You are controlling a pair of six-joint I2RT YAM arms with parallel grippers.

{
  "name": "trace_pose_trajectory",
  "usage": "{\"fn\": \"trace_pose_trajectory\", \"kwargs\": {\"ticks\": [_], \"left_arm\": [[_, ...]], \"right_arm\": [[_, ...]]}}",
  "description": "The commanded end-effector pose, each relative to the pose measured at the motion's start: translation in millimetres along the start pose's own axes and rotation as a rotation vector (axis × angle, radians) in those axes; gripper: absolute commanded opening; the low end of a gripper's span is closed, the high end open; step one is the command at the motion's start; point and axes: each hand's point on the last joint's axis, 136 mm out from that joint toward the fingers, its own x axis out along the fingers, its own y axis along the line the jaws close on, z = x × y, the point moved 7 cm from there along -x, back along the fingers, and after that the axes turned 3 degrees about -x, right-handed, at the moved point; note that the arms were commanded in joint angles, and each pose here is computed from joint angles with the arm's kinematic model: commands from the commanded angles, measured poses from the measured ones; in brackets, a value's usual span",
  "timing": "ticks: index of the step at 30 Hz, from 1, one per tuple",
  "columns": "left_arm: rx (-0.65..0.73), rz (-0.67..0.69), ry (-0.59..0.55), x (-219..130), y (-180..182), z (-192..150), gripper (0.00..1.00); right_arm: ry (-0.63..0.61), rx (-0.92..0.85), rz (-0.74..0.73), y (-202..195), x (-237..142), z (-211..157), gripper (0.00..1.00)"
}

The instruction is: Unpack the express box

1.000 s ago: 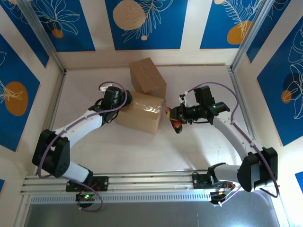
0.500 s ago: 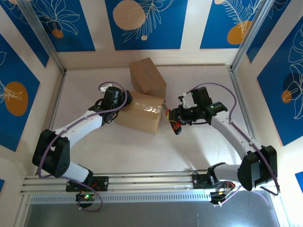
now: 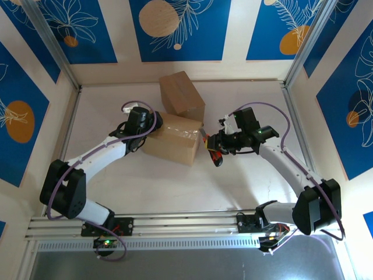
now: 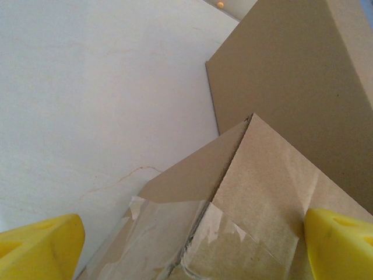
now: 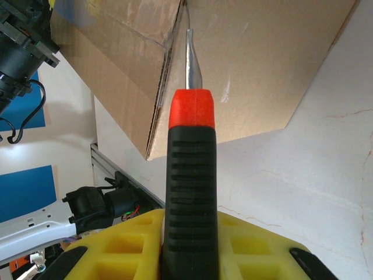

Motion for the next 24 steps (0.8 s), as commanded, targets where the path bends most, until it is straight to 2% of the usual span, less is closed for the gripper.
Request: {"fn": "trace_pose_trajectory", "kwargs": {"ticks": [1,24], "left_arm": [[0.193,0.376,0.381,3.3,85.6,-84.8,0.94],[0.186,0.370,0.385,4.4,86.3,-87.0,0.94]], "right_arm": [[-0.015,0.001,0.010,6.2,-7.9,-5.2,0.00],[0.012,0.017,0.014,1.2,-0.7,-10.7,0.00]]}}
